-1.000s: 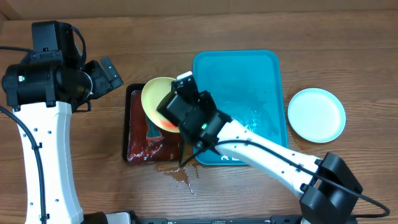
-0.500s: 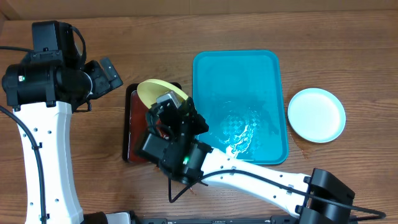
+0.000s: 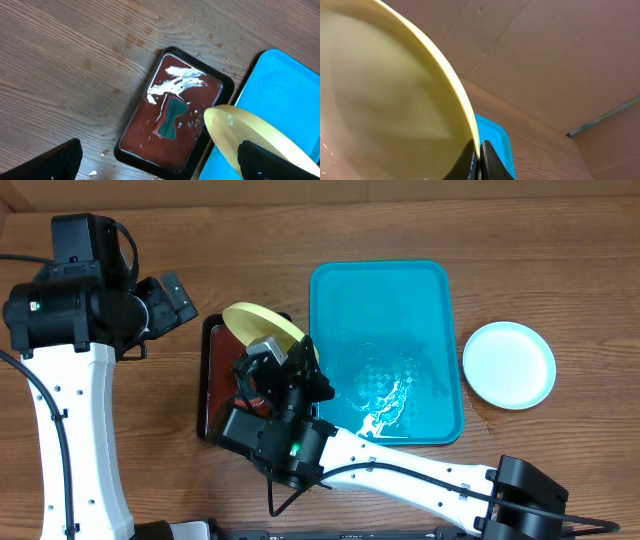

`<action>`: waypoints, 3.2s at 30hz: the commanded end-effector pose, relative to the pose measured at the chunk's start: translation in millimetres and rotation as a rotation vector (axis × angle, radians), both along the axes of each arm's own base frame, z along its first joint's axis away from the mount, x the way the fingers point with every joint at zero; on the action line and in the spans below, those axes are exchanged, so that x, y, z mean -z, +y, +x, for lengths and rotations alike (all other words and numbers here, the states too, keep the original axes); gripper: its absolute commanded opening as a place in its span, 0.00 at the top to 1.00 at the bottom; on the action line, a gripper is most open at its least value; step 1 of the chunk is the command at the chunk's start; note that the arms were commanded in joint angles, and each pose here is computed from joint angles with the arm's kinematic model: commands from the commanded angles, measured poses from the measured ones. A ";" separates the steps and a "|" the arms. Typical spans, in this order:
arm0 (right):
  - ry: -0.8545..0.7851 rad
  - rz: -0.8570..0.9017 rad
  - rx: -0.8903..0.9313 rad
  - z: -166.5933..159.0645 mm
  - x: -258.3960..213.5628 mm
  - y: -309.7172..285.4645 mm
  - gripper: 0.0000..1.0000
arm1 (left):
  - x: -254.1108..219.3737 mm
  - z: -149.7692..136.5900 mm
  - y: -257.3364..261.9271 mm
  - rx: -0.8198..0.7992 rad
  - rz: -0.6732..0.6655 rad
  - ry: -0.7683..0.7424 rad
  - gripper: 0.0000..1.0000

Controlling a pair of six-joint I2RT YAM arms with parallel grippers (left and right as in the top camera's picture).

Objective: Clean dirty plates on tray and stack at the side
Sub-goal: 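Lift the yellow plate with the right gripper and tilt it over the basin, then carry the yellow plate right and set it on the plate stack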

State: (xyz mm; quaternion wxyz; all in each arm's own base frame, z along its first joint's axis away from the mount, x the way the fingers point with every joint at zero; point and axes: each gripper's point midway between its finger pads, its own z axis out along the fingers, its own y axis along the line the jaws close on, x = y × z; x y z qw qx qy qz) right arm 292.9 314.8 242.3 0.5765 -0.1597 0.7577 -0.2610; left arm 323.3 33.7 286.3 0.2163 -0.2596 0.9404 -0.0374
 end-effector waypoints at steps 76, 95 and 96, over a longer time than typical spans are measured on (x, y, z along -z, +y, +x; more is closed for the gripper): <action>0.217 0.234 -0.094 15.7 25.9 17.0 0.96 | -1.7 1.7 4.4 0.003 0.020 -0.003 0.00; 0.720 1.332 0.179 127.4 19.2 -215.0 0.96 | -1.7 1.7 4.4 0.002 0.020 -0.003 0.00; 0.716 1.347 0.254 125.8 26.4 -239.5 0.96 | -1.7 1.7 4.4 0.003 0.020 -0.003 0.00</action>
